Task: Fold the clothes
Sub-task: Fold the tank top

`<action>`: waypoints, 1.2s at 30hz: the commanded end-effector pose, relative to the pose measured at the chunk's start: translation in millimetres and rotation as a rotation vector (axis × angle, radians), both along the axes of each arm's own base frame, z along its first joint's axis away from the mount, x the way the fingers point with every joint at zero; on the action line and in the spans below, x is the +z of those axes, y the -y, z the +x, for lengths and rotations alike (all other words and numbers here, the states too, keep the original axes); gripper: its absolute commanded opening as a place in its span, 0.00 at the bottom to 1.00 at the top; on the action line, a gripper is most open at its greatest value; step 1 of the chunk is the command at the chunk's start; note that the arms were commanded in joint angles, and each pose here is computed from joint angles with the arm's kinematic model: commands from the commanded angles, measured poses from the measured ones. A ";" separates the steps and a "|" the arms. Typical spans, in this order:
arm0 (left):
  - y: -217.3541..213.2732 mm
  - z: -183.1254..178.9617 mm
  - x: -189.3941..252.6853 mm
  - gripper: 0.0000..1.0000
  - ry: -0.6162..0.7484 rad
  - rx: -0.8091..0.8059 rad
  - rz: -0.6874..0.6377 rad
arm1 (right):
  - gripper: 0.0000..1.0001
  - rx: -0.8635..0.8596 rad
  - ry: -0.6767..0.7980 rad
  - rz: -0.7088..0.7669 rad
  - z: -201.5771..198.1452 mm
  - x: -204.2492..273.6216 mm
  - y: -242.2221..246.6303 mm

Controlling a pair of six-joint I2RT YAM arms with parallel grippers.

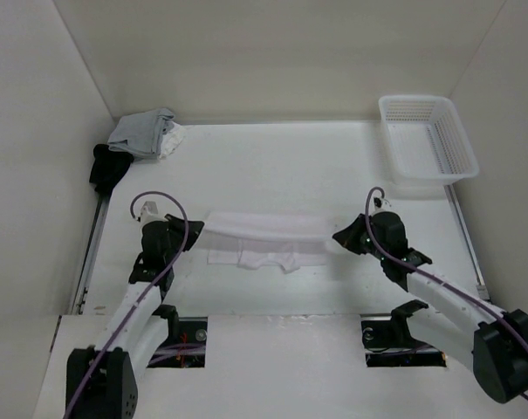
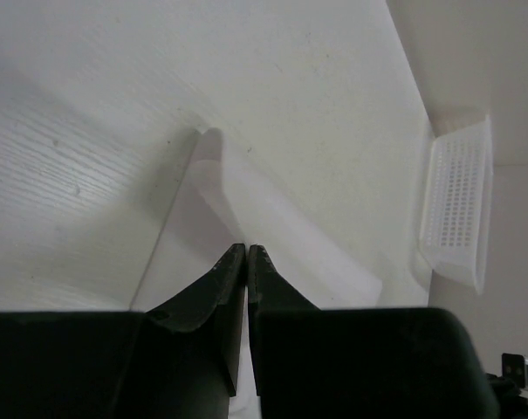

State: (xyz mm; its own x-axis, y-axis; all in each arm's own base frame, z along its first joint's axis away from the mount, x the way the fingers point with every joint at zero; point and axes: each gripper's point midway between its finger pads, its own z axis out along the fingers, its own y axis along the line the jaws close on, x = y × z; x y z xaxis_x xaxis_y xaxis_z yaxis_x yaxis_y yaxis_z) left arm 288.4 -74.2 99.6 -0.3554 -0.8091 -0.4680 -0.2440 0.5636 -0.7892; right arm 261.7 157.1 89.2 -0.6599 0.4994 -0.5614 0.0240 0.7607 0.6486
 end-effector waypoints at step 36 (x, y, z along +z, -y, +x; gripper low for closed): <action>79.0 -11.4 21.7 0.20 0.108 -0.217 0.005 | 0.10 -0.018 -0.181 0.190 11.9 -54.1 -40.3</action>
